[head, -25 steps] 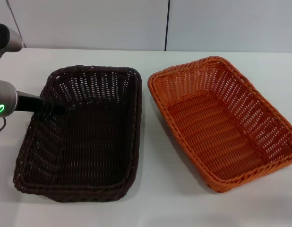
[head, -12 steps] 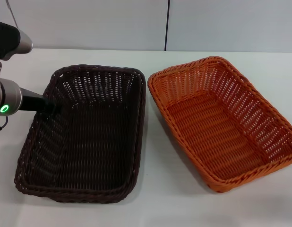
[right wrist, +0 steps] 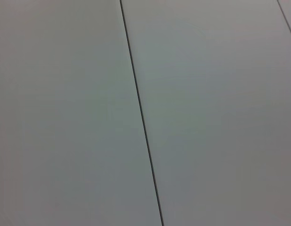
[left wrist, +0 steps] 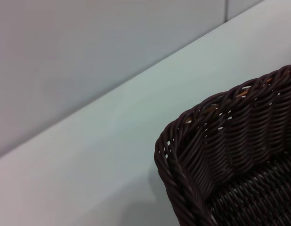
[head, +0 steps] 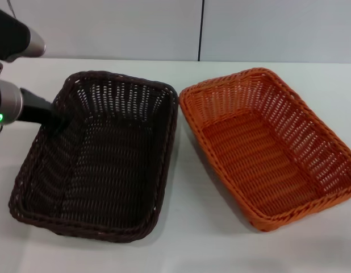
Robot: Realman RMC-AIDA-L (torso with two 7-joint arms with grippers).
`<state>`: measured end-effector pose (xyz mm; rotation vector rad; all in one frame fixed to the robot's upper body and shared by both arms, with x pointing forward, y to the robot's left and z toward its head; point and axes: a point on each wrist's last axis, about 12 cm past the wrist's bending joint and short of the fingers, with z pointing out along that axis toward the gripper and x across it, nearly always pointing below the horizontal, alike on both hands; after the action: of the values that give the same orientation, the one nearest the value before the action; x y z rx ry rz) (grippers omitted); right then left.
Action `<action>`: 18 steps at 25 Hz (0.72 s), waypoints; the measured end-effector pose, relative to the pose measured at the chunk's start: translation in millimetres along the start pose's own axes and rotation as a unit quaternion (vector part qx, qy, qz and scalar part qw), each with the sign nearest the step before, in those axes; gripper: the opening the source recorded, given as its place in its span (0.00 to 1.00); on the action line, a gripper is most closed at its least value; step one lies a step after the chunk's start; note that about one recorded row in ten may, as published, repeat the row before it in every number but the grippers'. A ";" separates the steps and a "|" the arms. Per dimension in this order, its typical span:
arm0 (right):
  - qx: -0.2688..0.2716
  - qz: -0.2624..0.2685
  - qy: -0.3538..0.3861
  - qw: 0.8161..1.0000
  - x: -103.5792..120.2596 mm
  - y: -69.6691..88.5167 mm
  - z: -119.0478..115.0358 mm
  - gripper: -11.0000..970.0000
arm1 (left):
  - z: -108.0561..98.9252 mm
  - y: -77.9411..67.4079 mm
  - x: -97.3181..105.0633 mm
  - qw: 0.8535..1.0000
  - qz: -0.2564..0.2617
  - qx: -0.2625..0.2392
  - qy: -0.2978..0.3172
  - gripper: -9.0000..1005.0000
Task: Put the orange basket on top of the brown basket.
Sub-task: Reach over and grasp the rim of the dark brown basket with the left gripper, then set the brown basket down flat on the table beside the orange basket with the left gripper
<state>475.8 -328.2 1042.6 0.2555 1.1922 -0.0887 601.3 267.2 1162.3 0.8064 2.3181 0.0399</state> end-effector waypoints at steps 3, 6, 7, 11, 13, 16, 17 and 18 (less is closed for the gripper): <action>0.001 0.001 0.001 1.000 0.3 0.1 -1.9 0.72 | -5.5 4.3 -13.5 0.998 0.055 0.023 -0.018 0.30; 0.003 0.002 0.000 1.000 0.0 -0.1 -3.9 0.72 | -7.2 4.7 -19.7 0.995 0.089 0.042 -0.027 0.30; 0.004 0.002 -0.002 1.000 -0.5 -0.3 -5.1 0.72 | -7.3 5.0 -22.1 0.993 0.106 0.051 -0.029 0.30; 0.011 0.009 -0.006 1.000 -2.3 -0.7 -11.0 0.72 | -3.0 7.4 -29.7 0.982 0.171 0.075 -0.028 0.30; 0.016 0.014 -0.009 1.000 -3.9 -1.5 -15.3 0.72 | 2.9 8.6 -32.4 0.974 0.209 0.090 -0.024 0.30; 0.018 0.015 -0.015 1.000 -5.5 -2.1 -17.4 0.72 | 11.9 4.5 -40.2 0.962 0.246 0.111 -0.025 0.30; 0.019 0.016 -0.017 1.000 -6.1 -2.1 -18.0 0.72 | 13.1 3.5 -41.5 0.961 0.251 0.113 -0.026 0.30; 0.020 0.018 -0.020 0.999 -7.1 -1.7 -19.4 0.72 | 15.1 1.0 -44.8 0.958 0.259 0.116 -0.028 0.30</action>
<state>455.3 -325.6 1042.2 0.3080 1.1463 -0.0855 637.0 240.1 1177.3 1.4980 2.0208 -0.0265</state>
